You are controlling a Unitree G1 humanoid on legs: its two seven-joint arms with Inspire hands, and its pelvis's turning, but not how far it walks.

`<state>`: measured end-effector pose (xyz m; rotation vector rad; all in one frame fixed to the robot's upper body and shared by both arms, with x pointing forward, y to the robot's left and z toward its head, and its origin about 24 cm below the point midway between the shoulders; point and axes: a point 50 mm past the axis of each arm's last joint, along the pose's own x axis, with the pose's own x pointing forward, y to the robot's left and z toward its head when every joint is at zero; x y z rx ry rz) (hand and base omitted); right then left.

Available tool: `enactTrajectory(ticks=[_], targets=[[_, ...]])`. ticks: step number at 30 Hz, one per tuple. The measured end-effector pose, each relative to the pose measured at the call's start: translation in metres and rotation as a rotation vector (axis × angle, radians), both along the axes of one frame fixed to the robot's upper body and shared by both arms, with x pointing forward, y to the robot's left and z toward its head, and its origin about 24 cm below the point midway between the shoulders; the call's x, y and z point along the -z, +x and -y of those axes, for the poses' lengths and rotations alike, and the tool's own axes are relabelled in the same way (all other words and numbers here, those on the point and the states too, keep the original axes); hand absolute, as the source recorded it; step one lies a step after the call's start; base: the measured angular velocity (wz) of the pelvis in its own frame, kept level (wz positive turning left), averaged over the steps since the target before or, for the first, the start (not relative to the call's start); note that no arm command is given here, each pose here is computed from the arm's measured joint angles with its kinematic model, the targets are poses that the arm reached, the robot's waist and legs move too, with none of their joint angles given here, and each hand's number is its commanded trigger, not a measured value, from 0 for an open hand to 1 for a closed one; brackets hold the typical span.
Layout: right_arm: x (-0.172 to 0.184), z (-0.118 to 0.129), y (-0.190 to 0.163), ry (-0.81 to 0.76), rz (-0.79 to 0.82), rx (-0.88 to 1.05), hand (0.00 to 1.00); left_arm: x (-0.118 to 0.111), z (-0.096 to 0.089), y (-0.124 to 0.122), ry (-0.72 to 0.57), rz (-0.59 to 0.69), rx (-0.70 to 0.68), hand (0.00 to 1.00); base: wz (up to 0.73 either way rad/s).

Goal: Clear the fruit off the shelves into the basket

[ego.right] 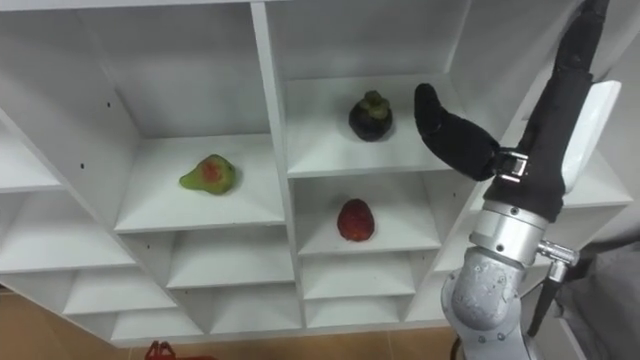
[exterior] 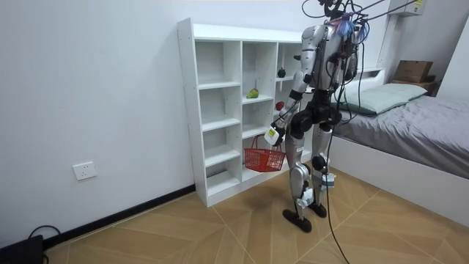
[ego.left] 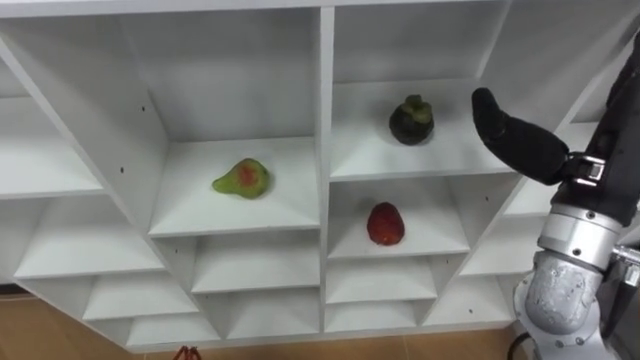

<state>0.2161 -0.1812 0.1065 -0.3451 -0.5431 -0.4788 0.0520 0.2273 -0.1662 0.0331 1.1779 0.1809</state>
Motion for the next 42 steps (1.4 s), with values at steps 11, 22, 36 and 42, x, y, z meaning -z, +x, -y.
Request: enactTrajectory(ticks=[11,22,36,42], targets=[[-0.004,-0.027,-0.006,0.012,-0.002,-0.139,0.00,0.000,0.000,0.000,-0.010,0.000,0.003,1.00,0.01],[-0.007,-0.028,-0.006,-0.009,0.011,-0.135,0.00,0.001,-0.001,-0.004,-0.014,-0.017,-0.008,1.00,0.00],[-0.007,-0.029,-0.006,-0.010,-0.003,-0.142,0.00,0.001,-0.002,0.000,-0.018,-0.007,0.001,1.00,0.00],[-0.006,-0.032,-0.007,-0.011,-0.007,-0.154,0.00,0.001,0.000,0.001,-0.022,-0.005,0.005,1.00,0.00]])
